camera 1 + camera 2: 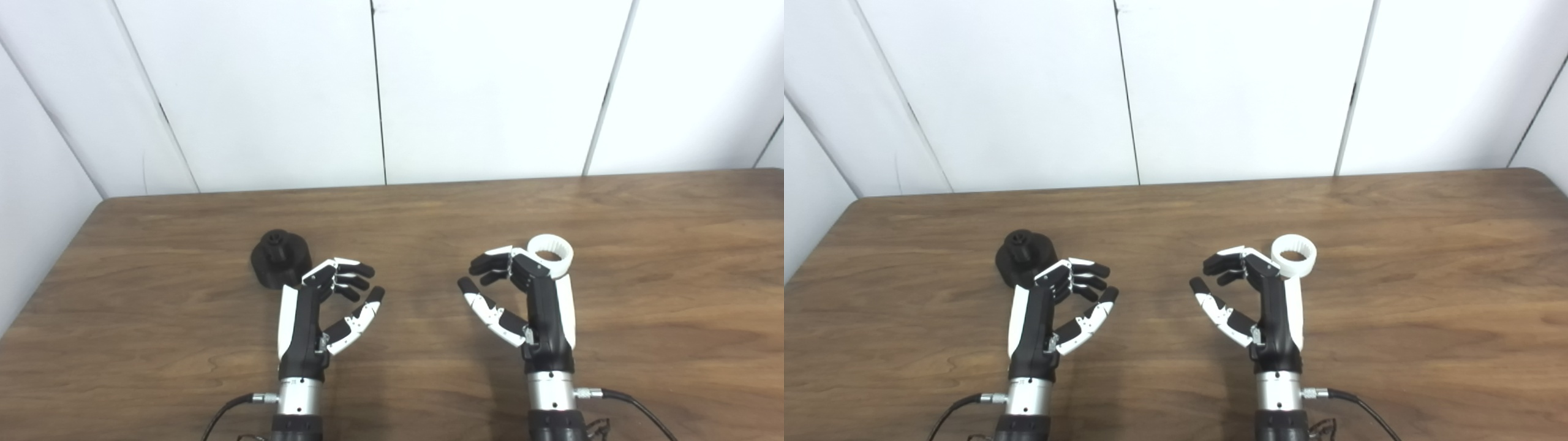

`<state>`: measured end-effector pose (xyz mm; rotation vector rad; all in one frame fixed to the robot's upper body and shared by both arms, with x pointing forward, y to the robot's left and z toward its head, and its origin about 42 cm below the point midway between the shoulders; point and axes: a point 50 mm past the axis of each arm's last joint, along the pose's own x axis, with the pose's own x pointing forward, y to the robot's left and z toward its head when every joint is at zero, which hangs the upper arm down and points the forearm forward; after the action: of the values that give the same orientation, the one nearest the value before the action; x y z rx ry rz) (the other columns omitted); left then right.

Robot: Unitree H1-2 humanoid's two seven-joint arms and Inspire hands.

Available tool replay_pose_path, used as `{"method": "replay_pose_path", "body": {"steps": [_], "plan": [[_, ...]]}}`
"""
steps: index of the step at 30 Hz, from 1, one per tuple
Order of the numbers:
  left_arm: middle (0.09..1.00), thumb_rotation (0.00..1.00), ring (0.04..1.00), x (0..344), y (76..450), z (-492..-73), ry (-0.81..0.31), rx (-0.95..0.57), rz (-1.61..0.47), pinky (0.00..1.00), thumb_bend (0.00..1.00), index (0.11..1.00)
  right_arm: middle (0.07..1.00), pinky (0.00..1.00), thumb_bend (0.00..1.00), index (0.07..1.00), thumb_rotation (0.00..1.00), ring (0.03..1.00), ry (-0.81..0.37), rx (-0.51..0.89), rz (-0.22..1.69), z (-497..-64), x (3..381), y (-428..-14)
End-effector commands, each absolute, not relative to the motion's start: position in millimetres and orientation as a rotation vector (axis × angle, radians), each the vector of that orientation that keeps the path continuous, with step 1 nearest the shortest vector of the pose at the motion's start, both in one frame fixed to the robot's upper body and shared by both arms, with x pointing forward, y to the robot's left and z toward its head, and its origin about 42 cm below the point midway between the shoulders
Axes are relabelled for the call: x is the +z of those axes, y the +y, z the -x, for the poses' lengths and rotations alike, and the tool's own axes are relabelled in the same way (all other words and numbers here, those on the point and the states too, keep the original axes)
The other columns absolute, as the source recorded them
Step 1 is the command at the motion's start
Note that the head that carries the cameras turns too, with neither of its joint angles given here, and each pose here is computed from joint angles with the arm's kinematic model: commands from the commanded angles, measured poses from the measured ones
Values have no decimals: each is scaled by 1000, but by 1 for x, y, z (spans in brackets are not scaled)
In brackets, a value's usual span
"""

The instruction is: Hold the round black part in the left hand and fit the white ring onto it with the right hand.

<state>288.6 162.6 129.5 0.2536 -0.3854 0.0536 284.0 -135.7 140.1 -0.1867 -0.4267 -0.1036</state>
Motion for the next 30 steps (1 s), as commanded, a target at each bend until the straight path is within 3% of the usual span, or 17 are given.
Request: {"method": "replay_pose_path", "body": {"steps": [1, 4, 8, 21, 30], "plan": [[615, 79, 555, 131, 164, -290, -411, 52, -275, 449, 488, 495, 603, 472, 506, 494, 91, 585, -355, -85, 217, -270, 123, -137], [624, 78, 566, 131, 164, -290, -415, 49, -275, 456, 488, 496, 714, 520, 502, 498, 149, 656, -343, -56, 264, -269, 124, -137], [629, 77, 572, 131, 164, -289, -414, 49, -270, 461, 488, 496, 761, 563, 504, 499, 157, 700, -336, -38, 296, -267, 125, -138], [628, 75, 571, 132, 163, -290, -417, 42, -261, 457, 488, 496, 757, 529, 504, 499, 154, 685, -340, -49, 275, -267, 125, -139], [628, 74, 578, 127, 136, -288, -404, 25, -261, 472, 487, 496, 746, 517, 503, 498, 157, 671, -341, -54, 267, -267, 116, -168]]}}
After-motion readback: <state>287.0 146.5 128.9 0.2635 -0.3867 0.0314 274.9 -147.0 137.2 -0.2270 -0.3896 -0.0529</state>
